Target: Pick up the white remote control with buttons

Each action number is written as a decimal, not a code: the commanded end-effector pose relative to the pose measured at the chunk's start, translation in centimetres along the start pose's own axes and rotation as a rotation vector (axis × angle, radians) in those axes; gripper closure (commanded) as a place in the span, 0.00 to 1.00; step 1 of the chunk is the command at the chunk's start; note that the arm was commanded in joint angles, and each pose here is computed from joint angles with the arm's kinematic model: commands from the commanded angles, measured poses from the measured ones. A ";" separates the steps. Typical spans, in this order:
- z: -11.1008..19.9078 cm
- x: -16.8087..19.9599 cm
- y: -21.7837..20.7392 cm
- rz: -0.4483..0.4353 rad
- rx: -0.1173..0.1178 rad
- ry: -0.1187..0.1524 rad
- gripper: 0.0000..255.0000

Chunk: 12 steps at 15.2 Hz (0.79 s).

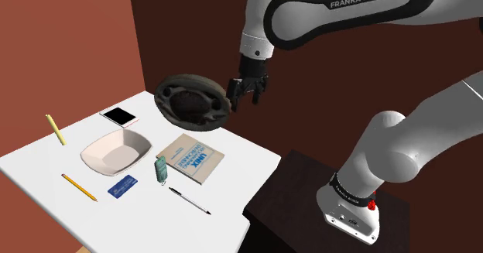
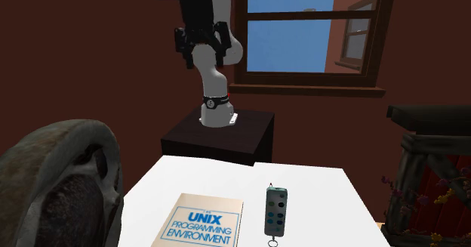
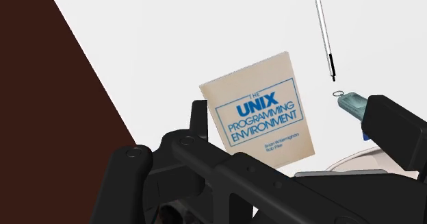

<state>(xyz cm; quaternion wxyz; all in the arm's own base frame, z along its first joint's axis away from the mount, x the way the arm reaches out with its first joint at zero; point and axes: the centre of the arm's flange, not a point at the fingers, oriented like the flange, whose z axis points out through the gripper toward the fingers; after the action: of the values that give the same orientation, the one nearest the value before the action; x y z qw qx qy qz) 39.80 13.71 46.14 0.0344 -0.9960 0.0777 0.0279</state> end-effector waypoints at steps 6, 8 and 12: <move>5.8 3.0 -6.7 -0.017 -0.022 0.024 0.00; 7.3 3.9 -8.6 -0.022 -0.028 0.031 0.00; 10.5 5.7 -12.6 -0.032 -0.041 0.044 0.00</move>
<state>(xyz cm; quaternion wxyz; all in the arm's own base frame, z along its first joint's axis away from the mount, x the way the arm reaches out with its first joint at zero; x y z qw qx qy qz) 46.50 24.92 37.16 0.0141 -0.9979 0.0631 0.0091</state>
